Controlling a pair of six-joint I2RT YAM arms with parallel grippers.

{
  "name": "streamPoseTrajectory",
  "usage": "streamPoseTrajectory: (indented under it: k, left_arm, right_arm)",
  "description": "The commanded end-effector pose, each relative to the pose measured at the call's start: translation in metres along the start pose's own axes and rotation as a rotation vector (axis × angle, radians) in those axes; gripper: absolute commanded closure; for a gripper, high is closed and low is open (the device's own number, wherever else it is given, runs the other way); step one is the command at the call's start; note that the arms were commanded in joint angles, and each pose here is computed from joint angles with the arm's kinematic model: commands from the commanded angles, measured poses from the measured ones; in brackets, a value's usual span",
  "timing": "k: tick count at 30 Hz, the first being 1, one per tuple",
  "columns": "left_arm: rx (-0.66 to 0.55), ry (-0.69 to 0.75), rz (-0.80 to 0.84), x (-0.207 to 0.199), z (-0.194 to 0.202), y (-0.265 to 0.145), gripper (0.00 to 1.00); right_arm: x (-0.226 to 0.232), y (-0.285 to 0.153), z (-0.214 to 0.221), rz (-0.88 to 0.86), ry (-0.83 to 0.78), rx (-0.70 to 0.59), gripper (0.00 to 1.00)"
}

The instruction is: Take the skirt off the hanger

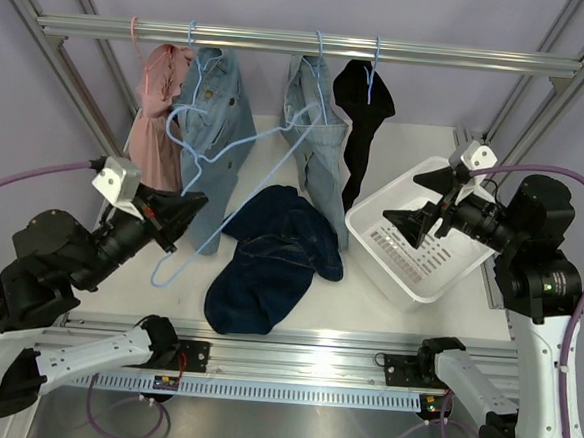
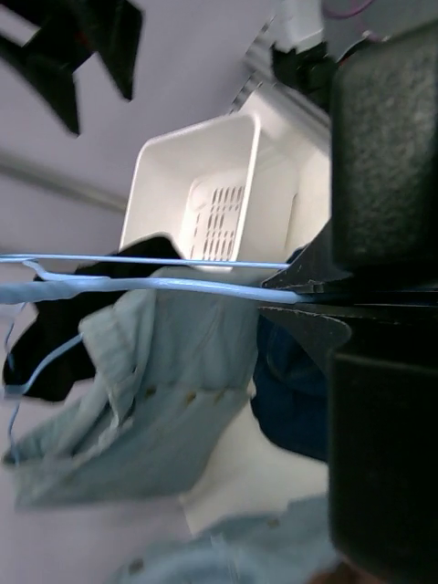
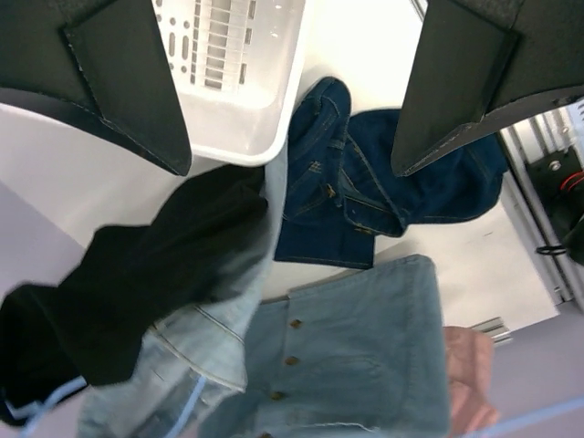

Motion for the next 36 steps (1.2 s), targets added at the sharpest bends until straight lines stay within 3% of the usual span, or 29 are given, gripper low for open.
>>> streamPoseTrajectory:
  k: [1,6,15,24,36]
  left_arm:
    - [0.036,0.05,-0.307,0.027,-0.005,0.013,1.0]
    - [0.03,0.084,-0.462,0.035,-0.019,0.037,1.0]
    - [0.052,0.085,-0.546,0.06,-0.043,0.105,1.0]
    - [-0.017,0.07,-0.532,0.086,-0.066,0.162,1.0]
    - [0.078,-0.01,-0.632,0.153,-0.038,0.217,1.0]
  right_arm:
    - [-0.019,0.006,0.013,0.14,0.09,0.003,0.0]
    - [-0.021,0.016,0.055,0.141,0.166,0.041,0.01]
    - [-0.024,0.018,0.11,0.112,0.267,0.052,0.01]
    - [-0.002,0.012,0.117,-0.092,0.186,0.036,0.01]
    - [0.002,0.009,0.118,-0.127,0.173,0.036,0.0]
Point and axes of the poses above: each gripper's point midway between its finger pads, its own y axis out along the fingers, its own x axis along the line the jaws close on, z = x × y, the point moved 7 cm from there along -y, back along the fingers, and after that the axes turned 7 degrees about -y, right-handed, at the moved point
